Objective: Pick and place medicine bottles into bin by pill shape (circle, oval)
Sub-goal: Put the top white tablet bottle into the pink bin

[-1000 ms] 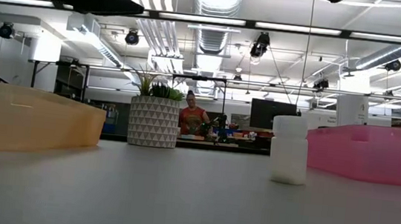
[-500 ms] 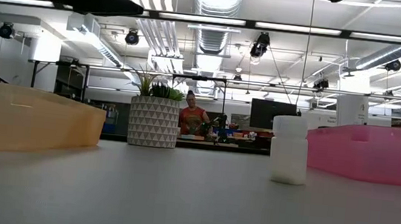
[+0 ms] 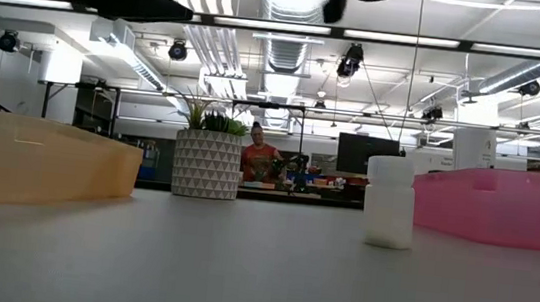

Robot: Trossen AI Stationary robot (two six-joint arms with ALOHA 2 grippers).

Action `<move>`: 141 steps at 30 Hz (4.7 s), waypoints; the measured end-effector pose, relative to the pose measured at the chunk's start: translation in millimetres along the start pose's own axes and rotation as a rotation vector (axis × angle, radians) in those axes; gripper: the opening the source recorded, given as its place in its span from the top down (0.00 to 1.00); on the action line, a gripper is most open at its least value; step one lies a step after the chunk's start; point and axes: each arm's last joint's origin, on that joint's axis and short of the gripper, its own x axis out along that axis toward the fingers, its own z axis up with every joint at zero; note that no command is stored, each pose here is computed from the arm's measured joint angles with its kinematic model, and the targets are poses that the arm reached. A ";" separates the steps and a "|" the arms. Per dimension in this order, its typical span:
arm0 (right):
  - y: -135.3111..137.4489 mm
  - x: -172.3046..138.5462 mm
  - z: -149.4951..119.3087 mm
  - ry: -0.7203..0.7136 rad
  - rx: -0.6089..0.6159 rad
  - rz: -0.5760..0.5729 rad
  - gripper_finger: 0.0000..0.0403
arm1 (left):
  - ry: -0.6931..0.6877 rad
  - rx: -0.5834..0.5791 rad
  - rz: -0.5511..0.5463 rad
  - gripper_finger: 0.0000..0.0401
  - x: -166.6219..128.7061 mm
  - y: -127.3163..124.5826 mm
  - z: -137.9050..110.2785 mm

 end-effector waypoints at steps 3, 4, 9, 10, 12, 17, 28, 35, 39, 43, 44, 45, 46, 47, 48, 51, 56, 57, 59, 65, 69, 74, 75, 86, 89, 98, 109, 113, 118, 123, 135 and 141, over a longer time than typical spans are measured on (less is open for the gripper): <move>-5.2 -1.7 1.7 0.110 -0.094 -0.182 0.64 | 0.000 0.000 0.000 0.58 0.0 0.0 -0.1; -6.6 -2.7 3.3 0.155 -0.120 -0.233 0.64 | 0.000 0.000 0.000 0.58 0.0 0.0 -0.1; -17.7 -9.3 13.5 0.446 -0.161 -0.456 0.64 | -0.004 -0.002 0.001 0.58 0.0 0.1 0.3; -20.9 -9.8 14.0 0.495 -0.157 -0.498 0.64 | -0.004 -0.002 0.002 0.58 0.0 0.1 0.4; -27.5 -10.8 11.9 0.603 -0.150 -0.560 0.64 | -0.005 -0.002 0.002 0.58 0.0 0.2 0.4; -42.5 -12.5 7.7 0.842 -0.113 -0.618 0.64 | -0.005 -0.002 0.002 0.58 0.0 0.2 0.5; -1.1 15.5 4.3 0.845 0.006 0.424 0.64 | -0.005 -0.002 0.002 0.58 0.0 0.1 0.4; 47.1 23.4 25.8 0.361 -0.101 0.788 0.64 | -0.004 -0.002 0.002 0.58 0.0 0.1 0.4; 58.6 23.3 27.1 0.142 -0.093 0.855 0.64 | -0.004 -0.002 0.002 0.58 0.0 0.1 0.3; 66.4 23.2 31.8 -0.048 -0.055 0.853 0.64 | -0.004 -0.001 0.001 0.58 0.0 0.1 0.3; 67.5 23.0 33.1 -0.084 -0.035 0.841 0.64 | -0.004 -0.001 0.001 0.58 0.0 0.1 0.3; 68.3 22.9 34.8 -0.121 -0.003 0.812 0.64 | -0.004 -0.001 0.001 0.58 0.0 0.1 0.3; 68.1 23.4 35.8 -0.148 0.035 0.772 0.64 | -0.004 -0.001 0.001 0.58 0.0 0.1 0.3; 67.3 24.2 36.7 -0.170 0.072 0.724 0.64 | -0.003 -0.001 0.001 0.58 0.0 0.1 0.3; 66.0 25.1 37.4 -0.186 0.103 0.676 0.64 | -0.004 -0.001 0.001 0.58 0.0 0.1 0.3; 64.2 25.1 40.9 -0.244 0.133 0.623 0.64 | -0.003 -0.001 0.001 0.58 0.0 0.1 0.2; 68.4 18.9 49.0 -0.322 0.133 0.706 0.64 | -0.004 -0.001 0.002 0.58 0.0 0.1 0.3; 68.9 18.0 50.1 -0.333 0.139 0.715 0.64 | -0.003 -0.001 0.001 0.58 0.0 0.1 0.3; 68.9 16.5 52.5 -0.355 0.161 0.729 0.64 | -0.004 -0.001 0.001 0.58 0.0 0.1 0.3; 70.0 12.4 57.9 -0.415 0.198 0.750 0.64 | -0.004 -0.001 0.001 0.58 0.0 0.1 0.3; 70.8 9.7 61.7 -0.437 0.199 0.761 0.64 | -0.004 -0.001 0.002 0.58 0.0 0.1 0.3; 65.4 19.6 51.8 -0.280 0.176 0.672 0.64 | -0.003 -0.001 0.001 0.58 0.0 0.1 0.3; 62.7 23.0 47.3 -0.222 0.172 0.641 0.64 | -0.003 -0.001 0.001 0.58 0.0 0.1 0.2; 29.9 26.0 15.3 0.339 0.089 0.292 0.64 | 0.002 0.001 -0.001 0.58 0.0 -0.2 -0.4; 25.3 20.3 8.7 0.450 0.077 0.232 0.64 | 0.002 0.001 -0.001 0.58 0.1 -0.2 -0.4; -4.5 -16.7 -20.2 0.963 0.039 -0.107 0.64 | 0.001 0.002 -0.001 0.58 0.0 -0.1 -0.3; -30.8 -74.3 -22.0 1.291 -0.057 -0.727 0.64 | 0.001 0.003 0.000 0.58 0.0 -0.1 -0.3; -33.4 -83.2 -20.7 1.340 -0.101 -0.774 0.64 | 0.002 0.003 0.000 0.58 0.0 -0.1 -0.4; -38.3 -100.0 -17.9 1.349 -0.116 -0.779 0.64 | 0.003 0.004 -0.001 0.58 0.0 -0.2 -0.7; -43.1 -127.5 -9.8 1.291 -0.055 -0.818 0.64 | 0.005 0.005 -0.001 0.58 0.0 -0.4 -1.1; -71.7 -202.7 -22.1 1.126 0.150 -1.043 0.64 | 0.006 0.013 -0.002 0.58 0.0 -0.5 -1.5; -85.8 -219.6 -42.0 1.119 0.183 -1.106 0.64 | 0.005 0.013 -0.001 0.58 0.0 -0.4 -1.4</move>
